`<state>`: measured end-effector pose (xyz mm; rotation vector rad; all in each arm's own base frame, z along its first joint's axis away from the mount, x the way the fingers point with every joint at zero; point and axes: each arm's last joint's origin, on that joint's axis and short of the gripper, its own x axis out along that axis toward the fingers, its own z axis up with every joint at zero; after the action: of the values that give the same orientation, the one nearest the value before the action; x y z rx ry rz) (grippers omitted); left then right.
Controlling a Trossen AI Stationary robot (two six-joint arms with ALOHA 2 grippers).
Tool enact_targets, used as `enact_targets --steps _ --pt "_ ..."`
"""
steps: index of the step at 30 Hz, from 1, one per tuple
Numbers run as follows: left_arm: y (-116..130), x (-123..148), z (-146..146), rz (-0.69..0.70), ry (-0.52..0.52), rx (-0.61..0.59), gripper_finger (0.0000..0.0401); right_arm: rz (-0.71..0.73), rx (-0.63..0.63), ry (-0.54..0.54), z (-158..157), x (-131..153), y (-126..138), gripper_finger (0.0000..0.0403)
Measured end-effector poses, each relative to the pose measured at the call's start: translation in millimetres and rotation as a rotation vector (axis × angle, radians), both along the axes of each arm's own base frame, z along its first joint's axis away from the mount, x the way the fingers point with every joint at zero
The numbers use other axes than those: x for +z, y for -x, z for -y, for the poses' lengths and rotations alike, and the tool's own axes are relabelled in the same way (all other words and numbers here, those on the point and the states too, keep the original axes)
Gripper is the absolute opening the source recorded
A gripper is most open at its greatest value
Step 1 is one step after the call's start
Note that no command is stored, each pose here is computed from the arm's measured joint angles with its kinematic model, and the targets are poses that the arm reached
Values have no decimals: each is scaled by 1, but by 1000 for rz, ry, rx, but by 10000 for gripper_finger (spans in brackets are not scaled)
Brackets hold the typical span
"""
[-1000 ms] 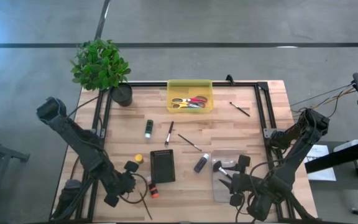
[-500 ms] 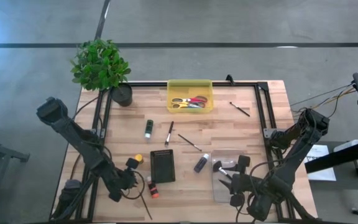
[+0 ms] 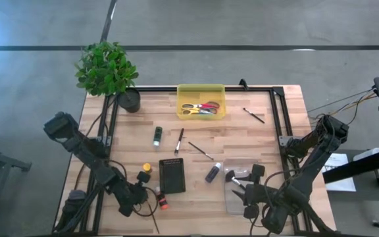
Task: Pick & Place Paint Supplies
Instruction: Put the liner brush into the transparent bin
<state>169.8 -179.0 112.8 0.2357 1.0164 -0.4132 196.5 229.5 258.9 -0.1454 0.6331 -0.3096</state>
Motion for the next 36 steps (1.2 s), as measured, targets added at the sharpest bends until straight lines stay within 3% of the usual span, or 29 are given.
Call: enact_targets --steps 6,11,14,21,30,36 --pt "0 -1 0 -4 2 6 58 1 0 -1 0 0 0 218" --pt "0 -2 0 -23 28 49 11 1 0 -2 0 0 0 218" --pt "0 -2 0 -34 48 80 5 2 0 -3 0 0 0 218" --pt "-3 5 6 -5 153 16 2 6 0 -8 0 -2 0 218" --pt "-14 26 17 230 246 -83 1 18 20 -13 -3 -5 -2 218" --pt "-23 39 20 469 195 -79 1 60 86 -18 -9 -13 -7 218"
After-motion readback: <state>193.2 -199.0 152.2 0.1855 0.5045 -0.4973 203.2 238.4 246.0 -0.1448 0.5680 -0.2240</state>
